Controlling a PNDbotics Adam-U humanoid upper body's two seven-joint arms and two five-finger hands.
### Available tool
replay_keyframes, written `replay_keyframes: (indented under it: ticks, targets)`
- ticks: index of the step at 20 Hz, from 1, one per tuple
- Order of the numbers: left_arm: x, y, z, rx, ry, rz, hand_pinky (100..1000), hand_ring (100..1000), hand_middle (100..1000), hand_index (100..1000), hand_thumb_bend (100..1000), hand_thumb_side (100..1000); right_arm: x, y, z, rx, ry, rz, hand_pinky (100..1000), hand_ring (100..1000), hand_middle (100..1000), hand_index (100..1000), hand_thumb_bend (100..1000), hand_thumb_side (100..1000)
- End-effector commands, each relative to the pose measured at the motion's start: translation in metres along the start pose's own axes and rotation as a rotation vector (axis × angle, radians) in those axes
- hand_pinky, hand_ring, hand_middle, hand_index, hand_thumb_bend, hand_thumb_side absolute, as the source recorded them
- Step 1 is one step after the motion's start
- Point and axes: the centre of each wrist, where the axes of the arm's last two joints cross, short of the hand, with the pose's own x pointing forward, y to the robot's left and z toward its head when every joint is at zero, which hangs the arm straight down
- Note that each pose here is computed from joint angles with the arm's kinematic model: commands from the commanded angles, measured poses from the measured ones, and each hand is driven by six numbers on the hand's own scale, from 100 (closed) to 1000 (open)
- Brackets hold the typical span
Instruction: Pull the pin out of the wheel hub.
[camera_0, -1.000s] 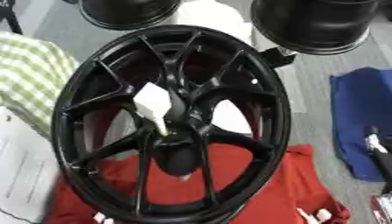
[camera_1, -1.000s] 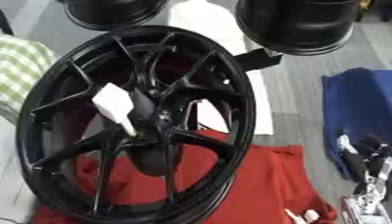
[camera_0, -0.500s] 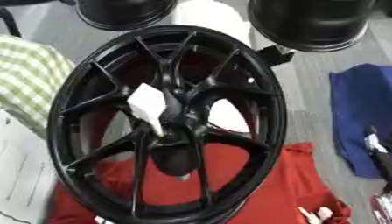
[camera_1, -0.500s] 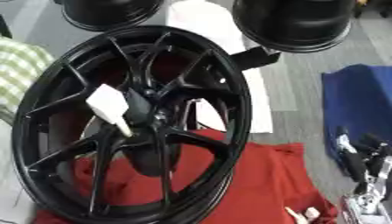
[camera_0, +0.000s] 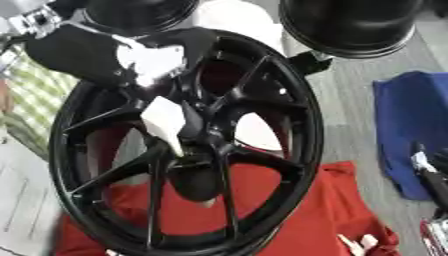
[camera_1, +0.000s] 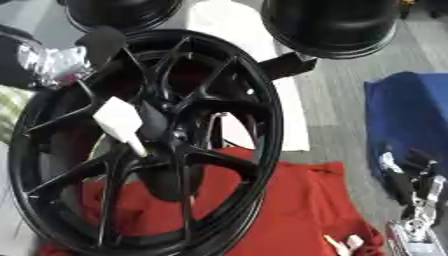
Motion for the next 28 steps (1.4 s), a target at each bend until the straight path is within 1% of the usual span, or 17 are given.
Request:
replay_keyframes:
  ticks: [1,6,7,8,11,12,13,15,17,23,28]
  targets:
    - [0.016,0.010,0.002,-0.060,-0.021,-0.009,746,706,698,829,211,679,0.011,-0.005,-0.009,0.001,-0.044,0.011,568,632,598,667,541,293]
    - [0.022,0.013,-0.001,-0.148,-0.027,0.012,748,709,701,830,216,692,0.011,-0.005,-0.009,0.000,-0.043,0.012,568,632,598,667,541,293]
    - [0.022,0.013,0.000,-0.166,-0.023,0.013,771,736,732,844,223,723,0.011,-0.005,-0.010,0.000,-0.044,0.012,568,632,598,667,541,293]
    - [0.021,0.011,0.001,-0.192,-0.015,0.011,773,738,734,845,226,719,0.011,-0.005,-0.010,0.000,-0.045,0.013,568,632,598,667,541,293]
    - [0.019,0.009,0.003,-0.247,0.012,-0.015,795,757,752,856,267,707,0.012,-0.005,-0.010,0.000,-0.046,0.013,568,632,598,667,541,293]
    - [0.019,0.009,0.004,-0.261,0.020,-0.030,810,771,766,864,303,692,0.012,-0.005,-0.010,0.000,-0.046,0.013,568,632,598,667,541,294]
    - [0.019,0.010,0.004,-0.275,0.028,-0.046,818,778,773,868,312,672,0.012,-0.005,-0.010,-0.001,-0.047,0.014,568,632,598,667,542,293]
    - [0.017,0.012,0.005,-0.301,0.046,-0.079,828,788,783,873,351,672,0.012,-0.005,-0.010,-0.001,-0.047,0.014,568,632,598,667,541,294]
    - [0.012,0.013,0.004,-0.329,0.066,-0.109,832,791,787,874,369,669,0.012,-0.005,-0.010,0.000,-0.047,0.013,568,632,598,667,541,294]
    - [-0.008,0.010,0.000,-0.428,0.115,-0.176,832,792,788,875,384,684,0.013,-0.004,-0.011,0.000,-0.051,0.009,568,632,598,667,538,296]
    - [-0.026,0.012,-0.001,-0.511,0.167,-0.212,836,796,793,877,411,693,0.016,-0.001,-0.011,-0.001,-0.059,0.000,568,633,598,667,536,296]
